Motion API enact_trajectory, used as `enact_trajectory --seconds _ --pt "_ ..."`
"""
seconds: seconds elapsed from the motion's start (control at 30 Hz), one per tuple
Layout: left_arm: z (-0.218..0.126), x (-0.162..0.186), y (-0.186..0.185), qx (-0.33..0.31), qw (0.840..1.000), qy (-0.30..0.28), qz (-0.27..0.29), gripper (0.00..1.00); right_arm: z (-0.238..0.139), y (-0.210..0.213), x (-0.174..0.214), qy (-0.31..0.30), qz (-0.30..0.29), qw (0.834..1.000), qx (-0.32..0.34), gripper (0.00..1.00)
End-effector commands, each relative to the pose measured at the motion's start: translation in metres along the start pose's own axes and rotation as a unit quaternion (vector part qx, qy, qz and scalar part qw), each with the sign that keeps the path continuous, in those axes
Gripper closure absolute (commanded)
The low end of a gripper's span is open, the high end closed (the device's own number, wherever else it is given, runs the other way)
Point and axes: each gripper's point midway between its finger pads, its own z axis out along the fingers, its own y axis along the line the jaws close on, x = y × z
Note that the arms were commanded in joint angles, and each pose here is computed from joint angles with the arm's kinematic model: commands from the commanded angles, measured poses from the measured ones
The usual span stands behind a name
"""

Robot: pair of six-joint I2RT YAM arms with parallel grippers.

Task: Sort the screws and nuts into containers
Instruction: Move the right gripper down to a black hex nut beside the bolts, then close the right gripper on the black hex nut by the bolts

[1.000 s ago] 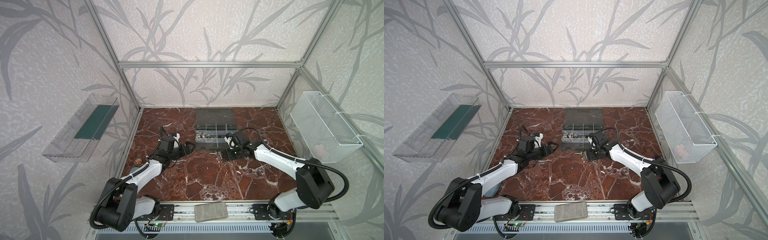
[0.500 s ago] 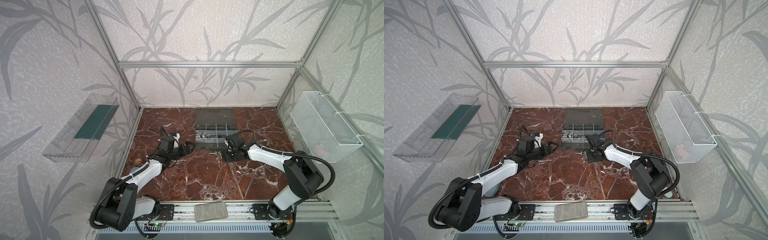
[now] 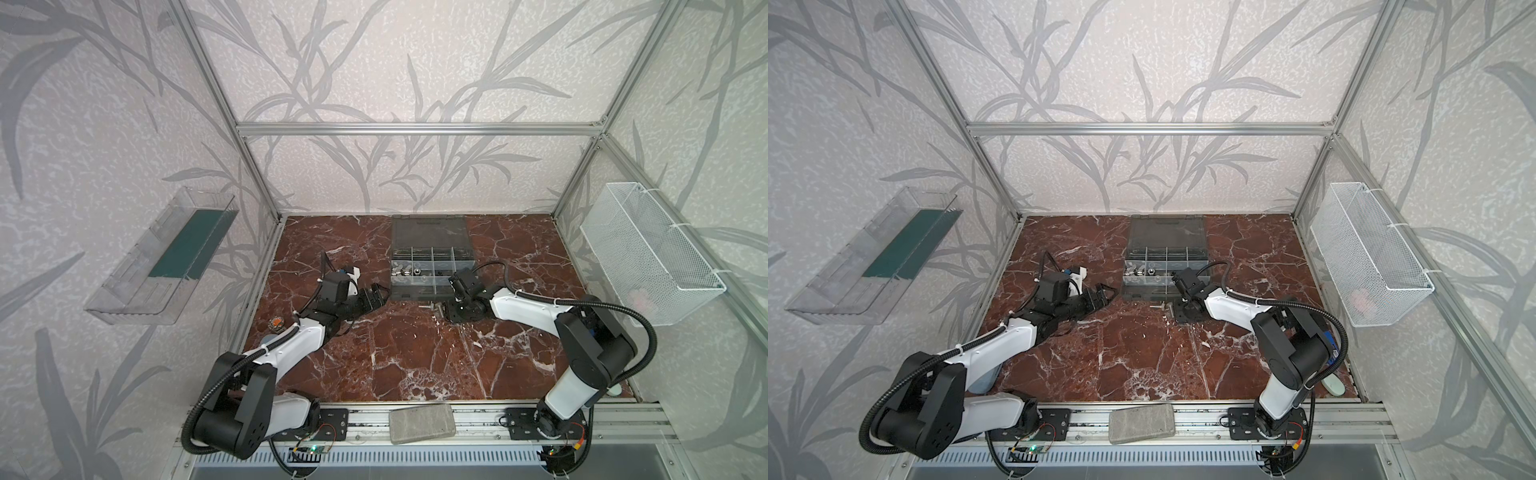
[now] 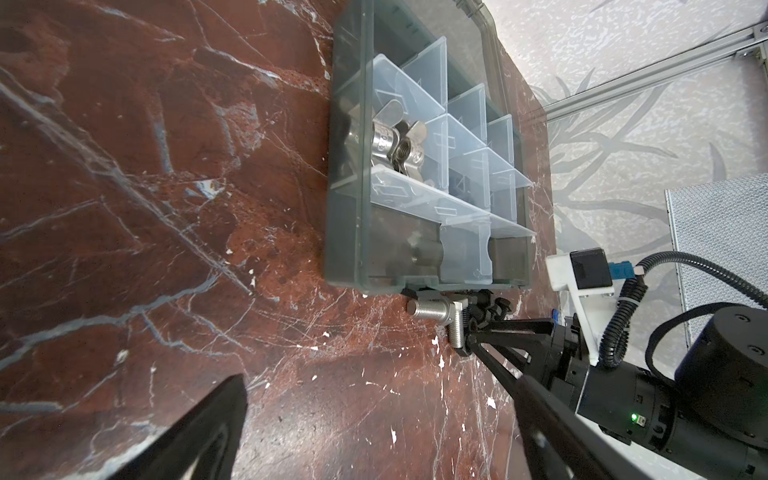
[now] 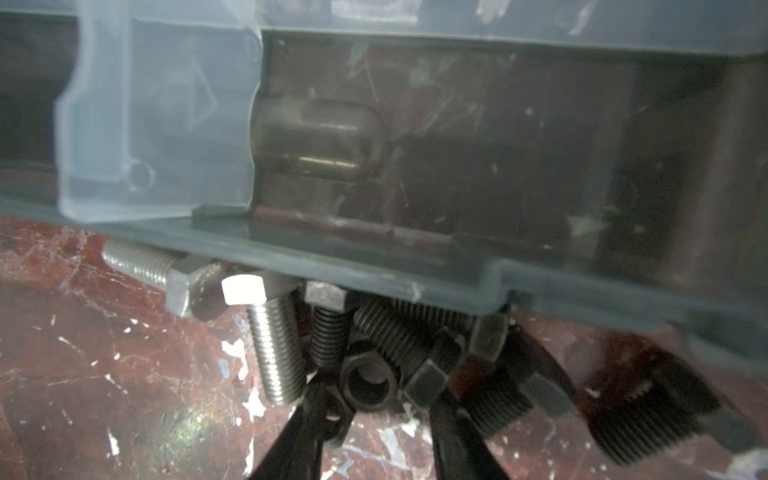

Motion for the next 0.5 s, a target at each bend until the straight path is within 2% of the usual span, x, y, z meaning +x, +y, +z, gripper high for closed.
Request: enact_trajectory --seconds 0.0,0.47 --pt "-0.001 -0.008 -0.004 0.005 1.000 -0.011 0.008 0.02 -0.001 0.002 -0.009 -0.012 0.005 1.000 0.006 0.58" --pt "0.002 -0.007 -0.001 0.003 1.000 -0.008 0.004 0.02 -0.001 -0.010 0.028 0.024 -0.018 0.999 0.036 0.61"
